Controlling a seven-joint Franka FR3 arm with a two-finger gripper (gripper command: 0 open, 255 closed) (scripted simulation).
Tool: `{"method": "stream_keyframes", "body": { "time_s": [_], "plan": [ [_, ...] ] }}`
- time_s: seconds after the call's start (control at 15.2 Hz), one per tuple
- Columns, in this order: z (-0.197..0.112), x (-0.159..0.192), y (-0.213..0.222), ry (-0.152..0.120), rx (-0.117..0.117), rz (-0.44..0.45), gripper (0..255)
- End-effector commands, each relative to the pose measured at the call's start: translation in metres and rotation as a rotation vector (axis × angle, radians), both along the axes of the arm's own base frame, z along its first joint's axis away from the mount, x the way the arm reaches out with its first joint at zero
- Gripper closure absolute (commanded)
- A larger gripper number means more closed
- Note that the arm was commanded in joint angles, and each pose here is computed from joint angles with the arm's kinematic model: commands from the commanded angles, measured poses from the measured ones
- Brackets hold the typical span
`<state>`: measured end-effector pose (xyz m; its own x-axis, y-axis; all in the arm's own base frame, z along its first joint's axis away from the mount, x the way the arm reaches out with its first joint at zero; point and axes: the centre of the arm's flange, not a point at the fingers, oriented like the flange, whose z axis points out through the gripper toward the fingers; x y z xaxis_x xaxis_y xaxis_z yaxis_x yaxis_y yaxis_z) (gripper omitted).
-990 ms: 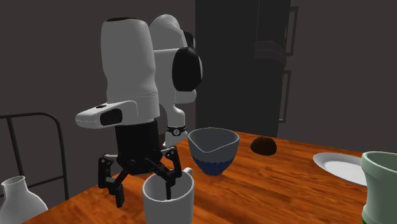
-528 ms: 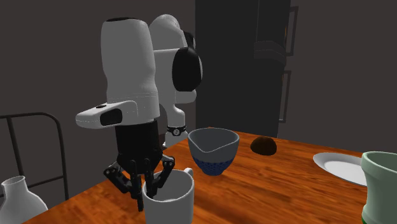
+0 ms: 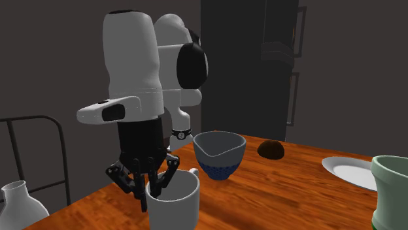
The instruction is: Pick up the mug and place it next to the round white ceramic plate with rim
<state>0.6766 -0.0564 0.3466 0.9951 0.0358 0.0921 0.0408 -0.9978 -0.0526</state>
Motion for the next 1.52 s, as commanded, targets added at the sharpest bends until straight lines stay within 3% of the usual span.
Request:
{"method": "stream_keyframes", "body": {
  "time_s": [0.0, 1.45],
  "plan": [
    [0.01, 0.0, 0.0, 0.0, 0.0, 0.0, 255],
    [0.126, 0.0, 0.0, 0.0, 0.0, 0.0, 255]
  ]
}}
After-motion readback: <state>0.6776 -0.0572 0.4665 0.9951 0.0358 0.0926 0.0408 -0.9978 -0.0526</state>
